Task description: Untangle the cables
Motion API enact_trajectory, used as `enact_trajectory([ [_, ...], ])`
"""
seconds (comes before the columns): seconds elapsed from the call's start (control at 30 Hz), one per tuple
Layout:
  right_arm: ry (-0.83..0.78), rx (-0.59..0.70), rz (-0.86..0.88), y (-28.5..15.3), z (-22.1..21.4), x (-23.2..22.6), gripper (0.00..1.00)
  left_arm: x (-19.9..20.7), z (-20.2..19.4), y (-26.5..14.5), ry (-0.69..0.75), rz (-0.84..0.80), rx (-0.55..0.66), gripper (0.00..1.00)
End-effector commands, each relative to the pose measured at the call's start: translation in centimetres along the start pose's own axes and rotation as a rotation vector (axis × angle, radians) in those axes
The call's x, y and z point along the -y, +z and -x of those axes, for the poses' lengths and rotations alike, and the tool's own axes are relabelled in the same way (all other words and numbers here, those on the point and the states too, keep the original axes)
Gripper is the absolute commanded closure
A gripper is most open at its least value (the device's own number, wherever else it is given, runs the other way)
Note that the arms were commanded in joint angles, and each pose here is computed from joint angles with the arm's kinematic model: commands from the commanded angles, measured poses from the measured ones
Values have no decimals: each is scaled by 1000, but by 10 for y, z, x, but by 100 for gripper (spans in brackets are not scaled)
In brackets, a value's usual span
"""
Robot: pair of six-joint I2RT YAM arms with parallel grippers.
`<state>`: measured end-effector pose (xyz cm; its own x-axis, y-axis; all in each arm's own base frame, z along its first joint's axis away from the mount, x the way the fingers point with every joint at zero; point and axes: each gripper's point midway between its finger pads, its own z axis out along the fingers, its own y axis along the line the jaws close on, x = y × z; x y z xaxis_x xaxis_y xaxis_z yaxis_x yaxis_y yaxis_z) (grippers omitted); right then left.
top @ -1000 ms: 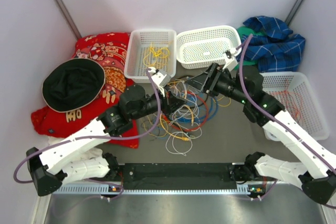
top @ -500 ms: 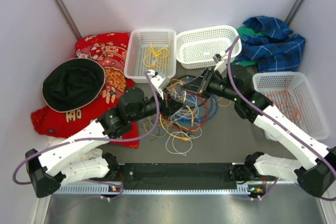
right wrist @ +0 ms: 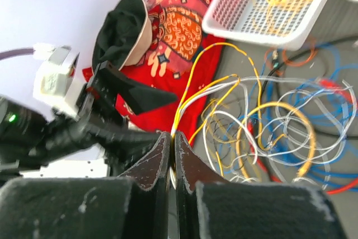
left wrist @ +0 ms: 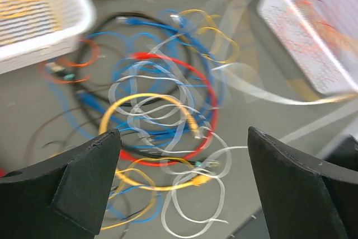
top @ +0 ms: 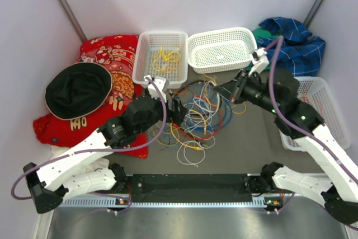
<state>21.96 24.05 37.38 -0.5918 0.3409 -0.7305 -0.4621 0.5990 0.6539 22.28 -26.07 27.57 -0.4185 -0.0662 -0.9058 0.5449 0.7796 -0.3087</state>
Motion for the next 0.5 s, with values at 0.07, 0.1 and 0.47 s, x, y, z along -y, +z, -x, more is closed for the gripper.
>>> enact_trajectory([
  [0.07, -170, 31, -17, -33, 11, -1, 100, -27, 44, -17, -53, 151, 187, 1],
  [0.1, -168, 22, -5, -34, 9, -3, 100, -25, 47, -16, -48, 137, 201, 1],
  [0.47, -156, 30, 88, -57, 11, -27, 100, 24, 62, 14, -64, -130, 314, 1],
])
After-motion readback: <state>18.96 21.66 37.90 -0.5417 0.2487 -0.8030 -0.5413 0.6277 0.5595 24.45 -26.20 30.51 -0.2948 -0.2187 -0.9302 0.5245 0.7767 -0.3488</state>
